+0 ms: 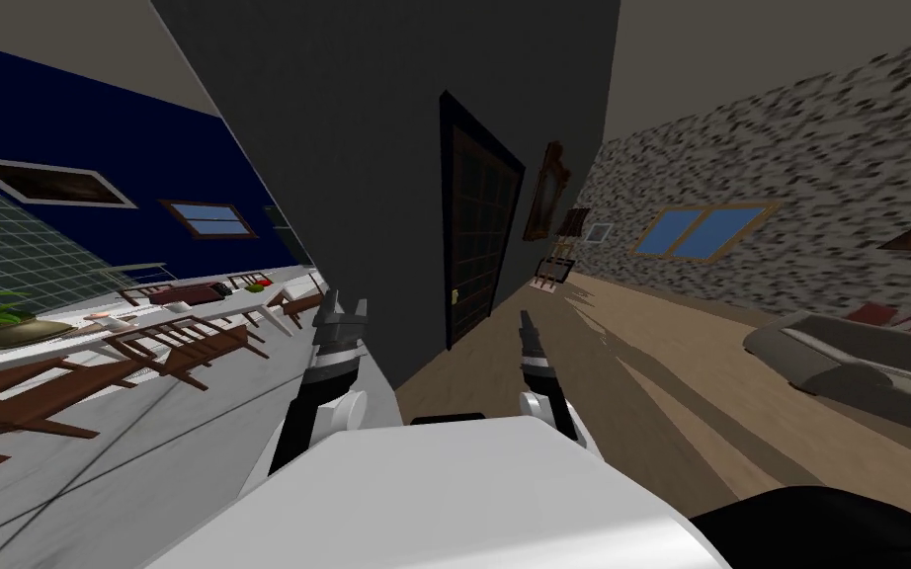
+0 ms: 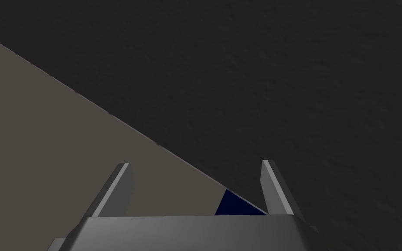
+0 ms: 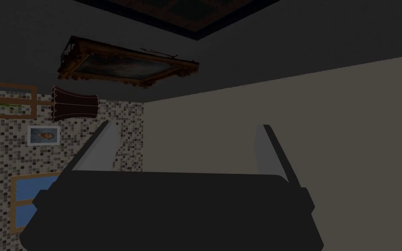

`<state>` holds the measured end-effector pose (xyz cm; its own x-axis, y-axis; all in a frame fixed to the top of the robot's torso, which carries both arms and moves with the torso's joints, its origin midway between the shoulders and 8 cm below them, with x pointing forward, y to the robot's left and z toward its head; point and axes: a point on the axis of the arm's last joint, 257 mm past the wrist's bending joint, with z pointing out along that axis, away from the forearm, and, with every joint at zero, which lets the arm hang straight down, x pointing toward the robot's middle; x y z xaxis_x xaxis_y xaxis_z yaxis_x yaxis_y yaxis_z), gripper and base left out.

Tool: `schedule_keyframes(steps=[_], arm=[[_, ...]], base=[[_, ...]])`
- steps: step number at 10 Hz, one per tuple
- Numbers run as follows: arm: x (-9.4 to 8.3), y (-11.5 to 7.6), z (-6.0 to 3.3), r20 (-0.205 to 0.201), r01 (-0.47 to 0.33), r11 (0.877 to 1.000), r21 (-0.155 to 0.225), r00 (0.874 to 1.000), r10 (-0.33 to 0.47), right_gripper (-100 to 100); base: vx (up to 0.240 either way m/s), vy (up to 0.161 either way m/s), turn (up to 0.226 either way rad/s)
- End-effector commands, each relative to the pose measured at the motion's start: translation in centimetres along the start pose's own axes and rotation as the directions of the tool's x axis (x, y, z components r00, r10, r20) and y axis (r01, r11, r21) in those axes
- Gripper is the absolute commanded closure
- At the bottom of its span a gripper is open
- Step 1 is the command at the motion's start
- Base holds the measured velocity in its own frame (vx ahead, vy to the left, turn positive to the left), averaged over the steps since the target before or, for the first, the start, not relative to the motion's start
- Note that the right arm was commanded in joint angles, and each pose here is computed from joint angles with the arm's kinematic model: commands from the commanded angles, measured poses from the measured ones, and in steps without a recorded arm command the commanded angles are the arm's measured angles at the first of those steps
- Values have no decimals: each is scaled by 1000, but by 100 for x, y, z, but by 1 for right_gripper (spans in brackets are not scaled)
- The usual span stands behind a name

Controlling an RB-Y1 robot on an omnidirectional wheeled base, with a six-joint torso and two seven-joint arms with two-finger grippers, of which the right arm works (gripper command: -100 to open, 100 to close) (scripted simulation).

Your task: Pull the door open

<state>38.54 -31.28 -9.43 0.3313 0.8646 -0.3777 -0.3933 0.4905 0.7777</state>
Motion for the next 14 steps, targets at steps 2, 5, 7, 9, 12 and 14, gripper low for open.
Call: schedule_keyframes(steps=[2,5,7,9,12,14], arm=[[127,-185,-47,-23,66,997,27,998,-65,-100],[254,-410,-123,-55,143,988,54,989,-140,-100],[331,-540,-170,-77,195,979,65,979,-190,-100],[378,-634,-211,-92,223,972,76,972,-216,-100],[497,-856,-311,-133,303,948,93,948,-290,-100],[571,-1000,-384,-163,359,928,100,926,-341,-100]], base=[[80,-43,167],[88,-64,182],[96,-62,192],[48,-29,99],[66,-51,209],[91,-78,192]])
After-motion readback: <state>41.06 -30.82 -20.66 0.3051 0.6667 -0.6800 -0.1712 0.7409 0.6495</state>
